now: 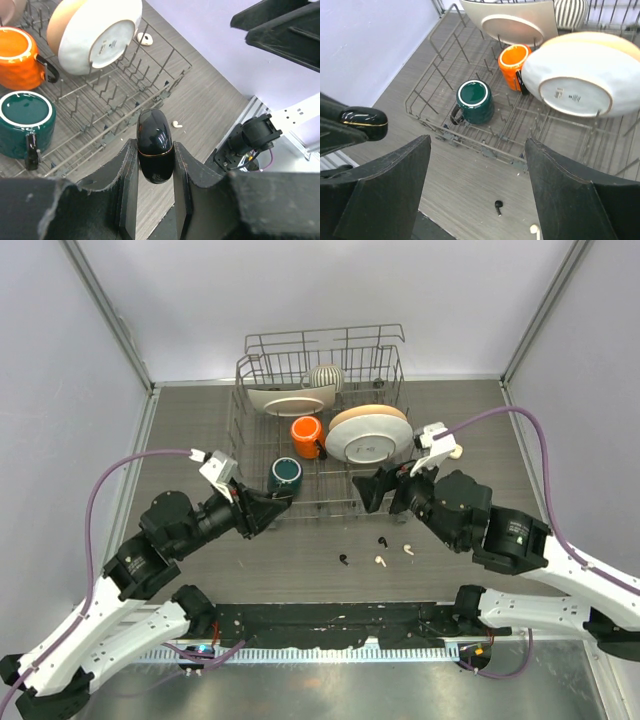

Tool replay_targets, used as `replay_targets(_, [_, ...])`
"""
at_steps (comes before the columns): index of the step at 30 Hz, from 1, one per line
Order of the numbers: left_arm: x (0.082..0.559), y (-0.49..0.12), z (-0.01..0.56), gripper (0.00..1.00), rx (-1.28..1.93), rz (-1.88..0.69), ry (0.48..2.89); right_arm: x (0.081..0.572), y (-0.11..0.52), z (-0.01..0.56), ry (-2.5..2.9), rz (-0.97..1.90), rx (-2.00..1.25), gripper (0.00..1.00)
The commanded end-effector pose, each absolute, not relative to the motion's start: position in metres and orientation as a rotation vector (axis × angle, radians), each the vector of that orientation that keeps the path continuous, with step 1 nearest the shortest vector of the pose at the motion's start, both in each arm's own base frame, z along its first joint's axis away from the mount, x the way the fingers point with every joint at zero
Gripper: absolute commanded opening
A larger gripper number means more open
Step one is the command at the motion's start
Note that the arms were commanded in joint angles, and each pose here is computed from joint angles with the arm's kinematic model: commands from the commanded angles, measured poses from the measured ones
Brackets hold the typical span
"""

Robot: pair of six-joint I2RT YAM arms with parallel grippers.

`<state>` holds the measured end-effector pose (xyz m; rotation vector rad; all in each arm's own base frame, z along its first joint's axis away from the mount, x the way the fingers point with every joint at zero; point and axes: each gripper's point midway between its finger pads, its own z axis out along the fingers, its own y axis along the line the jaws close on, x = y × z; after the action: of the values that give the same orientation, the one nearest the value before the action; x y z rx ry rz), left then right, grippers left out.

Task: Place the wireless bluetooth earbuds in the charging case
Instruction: Pick up the charging case at the center of the board.

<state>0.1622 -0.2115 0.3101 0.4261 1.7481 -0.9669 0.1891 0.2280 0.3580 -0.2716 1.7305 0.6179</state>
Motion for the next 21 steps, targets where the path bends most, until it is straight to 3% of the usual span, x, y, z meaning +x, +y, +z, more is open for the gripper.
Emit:
replay_targets(1, [0.171,-0.207,0.333,0.0,0.404,-0.936,1.625,0.193,0.226,0.358,1.854,0.757,-0.068,0.81])
replay_targets(10, [0.176,-0.198,0.337,0.0,0.32,-0.931,1.566,0.194,0.257,0.346,2.024,0.979,-0.12,0.83])
replay_targets(18, [0.168,-0.195,0.333,0.0,0.336,-0.96,1.5,0.176,0.26,0.383,1.885,1.272,-0.029,0.88])
replay_targets(21, [0.166,-0.191,0.33,0.0,0.318,-0.961,1.485,0.181,0.256,0.365,1.926,1.231,0.022,0.88])
